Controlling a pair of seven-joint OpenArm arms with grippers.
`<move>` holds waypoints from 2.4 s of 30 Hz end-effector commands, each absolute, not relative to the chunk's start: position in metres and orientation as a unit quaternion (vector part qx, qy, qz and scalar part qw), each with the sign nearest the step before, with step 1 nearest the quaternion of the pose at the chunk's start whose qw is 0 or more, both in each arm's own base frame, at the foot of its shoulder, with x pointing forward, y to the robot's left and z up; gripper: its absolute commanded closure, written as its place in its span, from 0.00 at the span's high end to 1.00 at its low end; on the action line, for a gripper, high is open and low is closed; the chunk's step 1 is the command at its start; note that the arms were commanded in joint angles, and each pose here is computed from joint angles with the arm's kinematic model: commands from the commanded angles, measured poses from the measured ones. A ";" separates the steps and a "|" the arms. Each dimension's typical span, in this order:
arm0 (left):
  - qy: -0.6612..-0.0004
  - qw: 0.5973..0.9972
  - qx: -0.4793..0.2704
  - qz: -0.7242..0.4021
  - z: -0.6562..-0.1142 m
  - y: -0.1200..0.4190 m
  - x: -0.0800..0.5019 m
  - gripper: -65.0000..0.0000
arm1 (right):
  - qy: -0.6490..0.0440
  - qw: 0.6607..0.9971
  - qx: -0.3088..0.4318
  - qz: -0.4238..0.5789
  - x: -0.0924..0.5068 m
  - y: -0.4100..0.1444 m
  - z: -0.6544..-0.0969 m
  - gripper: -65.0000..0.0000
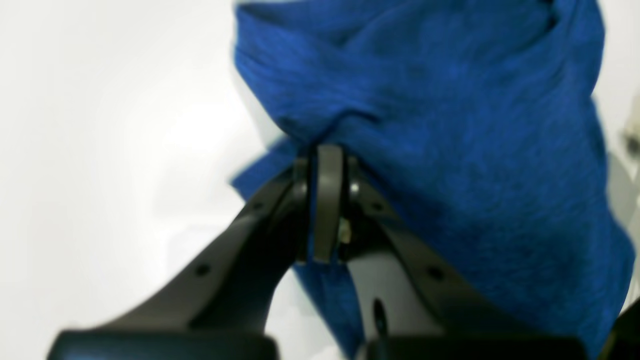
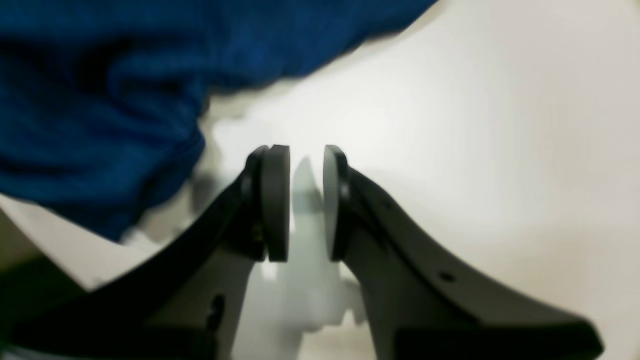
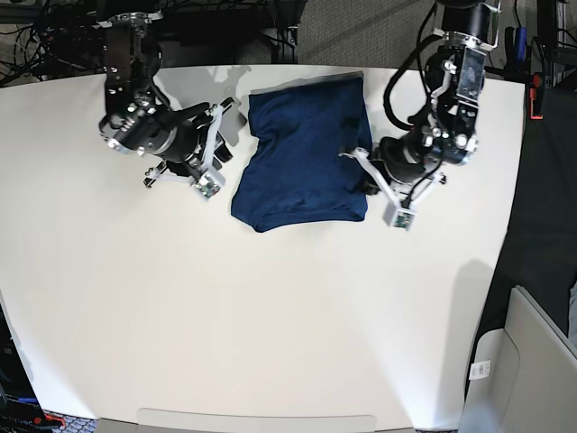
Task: Fold the T-shirt properly
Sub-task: 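Grasp the shirt edge with the right gripper and drag it sideways, then slide the folded shirt further with the right gripper, then release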
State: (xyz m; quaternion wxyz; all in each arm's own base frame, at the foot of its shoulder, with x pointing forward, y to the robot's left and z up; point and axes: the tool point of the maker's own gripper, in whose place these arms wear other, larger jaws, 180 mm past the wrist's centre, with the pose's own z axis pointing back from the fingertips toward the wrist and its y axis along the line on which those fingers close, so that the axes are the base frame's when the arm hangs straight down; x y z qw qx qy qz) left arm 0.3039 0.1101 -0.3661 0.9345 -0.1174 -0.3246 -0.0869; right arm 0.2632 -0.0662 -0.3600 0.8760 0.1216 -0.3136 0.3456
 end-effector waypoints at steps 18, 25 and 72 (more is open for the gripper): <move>-0.353 0.933 -0.072 -0.008 -0.353 0.173 0.283 0.00 | -0.361 0.799 0.319 0.359 0.239 0.047 -0.312 0.16; -0.360 0.931 -0.064 -0.002 -0.348 0.181 0.287 0.00 | -0.248 0.834 0.317 0.378 0.258 0.059 -0.386 0.16; -0.378 0.923 -0.033 0.056 -0.336 0.227 0.288 0.00 | -0.380 0.861 0.076 0.329 0.372 -0.124 -0.304 0.16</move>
